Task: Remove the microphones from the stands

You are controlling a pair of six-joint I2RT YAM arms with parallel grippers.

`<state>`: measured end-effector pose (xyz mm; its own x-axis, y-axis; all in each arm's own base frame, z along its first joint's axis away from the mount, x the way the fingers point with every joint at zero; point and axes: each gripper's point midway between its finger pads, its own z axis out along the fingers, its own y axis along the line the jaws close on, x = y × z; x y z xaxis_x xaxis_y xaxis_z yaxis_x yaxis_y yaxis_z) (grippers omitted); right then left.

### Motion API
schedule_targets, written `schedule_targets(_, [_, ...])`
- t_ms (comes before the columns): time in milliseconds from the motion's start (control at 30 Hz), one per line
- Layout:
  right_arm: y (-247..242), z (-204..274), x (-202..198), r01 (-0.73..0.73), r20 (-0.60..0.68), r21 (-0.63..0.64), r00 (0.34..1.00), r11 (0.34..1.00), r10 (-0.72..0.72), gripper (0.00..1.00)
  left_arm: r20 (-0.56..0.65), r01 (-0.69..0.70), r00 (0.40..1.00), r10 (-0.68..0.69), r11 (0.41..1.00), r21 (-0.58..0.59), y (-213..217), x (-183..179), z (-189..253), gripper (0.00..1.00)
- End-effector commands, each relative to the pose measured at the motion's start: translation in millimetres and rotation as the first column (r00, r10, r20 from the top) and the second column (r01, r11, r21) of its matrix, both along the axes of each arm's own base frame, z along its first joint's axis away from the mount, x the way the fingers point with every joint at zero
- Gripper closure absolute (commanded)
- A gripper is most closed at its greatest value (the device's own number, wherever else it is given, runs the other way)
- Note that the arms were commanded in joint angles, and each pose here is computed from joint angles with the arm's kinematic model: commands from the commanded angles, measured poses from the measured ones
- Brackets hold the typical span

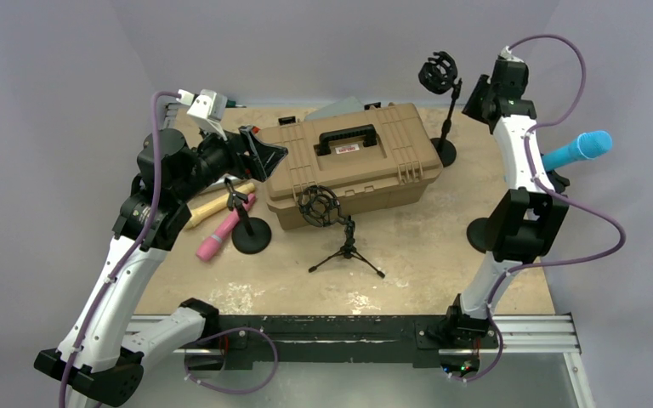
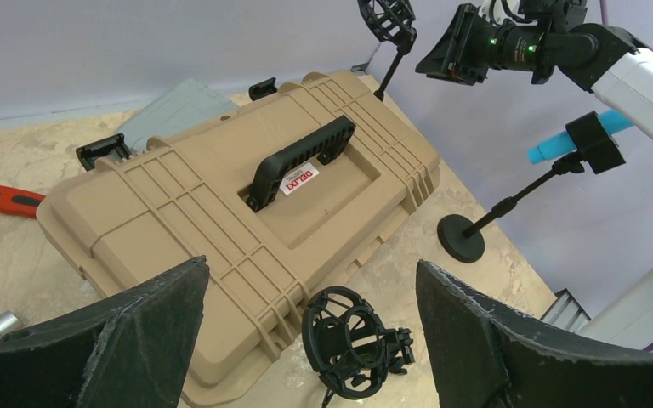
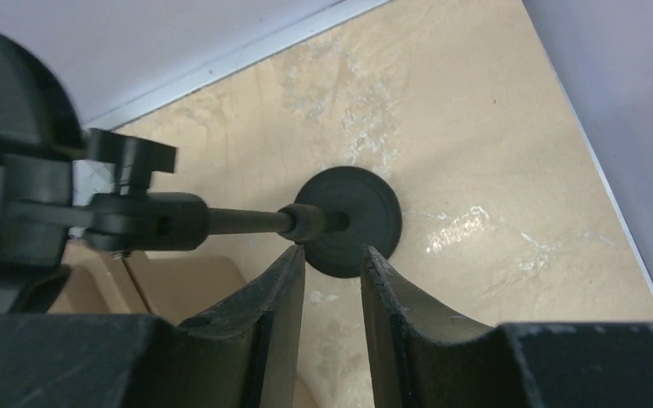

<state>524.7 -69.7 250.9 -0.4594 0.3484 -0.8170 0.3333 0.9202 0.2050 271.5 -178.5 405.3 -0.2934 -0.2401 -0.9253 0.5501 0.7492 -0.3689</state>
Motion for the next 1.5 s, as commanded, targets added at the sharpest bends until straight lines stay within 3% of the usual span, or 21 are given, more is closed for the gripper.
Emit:
schedule_targets(0, [-5, 11, -9, 0.007, 0.009, -0.033, 1.000, 0.999, -0.007, 0.70, 0.058, 0.021, 0.998, -0.022, 1.000, 0.004, -1, -5, 12, 0.11])
schedule_targets(267, [12, 83, 6, -0.050, 0.182, 0.038, 0.982, 0.998, 0.042, 0.67, 0.058, 0.023, 0.998, -0.024, 1.000, 0.004, -2, -5, 12, 0.11])
schedule_targets(467, [21, 105, 14, -0.078, 0.257, 0.093, 0.965, 0.993, 0.051, 0.65, 0.063, 0.016, 0.998, -0.017, 1.000, 0.011, 0, -5, 12, 0.11])
schedule_targets(1467, [17, 44, 28, -0.070, 0.150, 0.091, 0.987, 0.993, 0.056, 0.69, 0.063, 0.017, 0.998, -0.017, 1.000, 0.012, 0, -5, 12, 0.11])
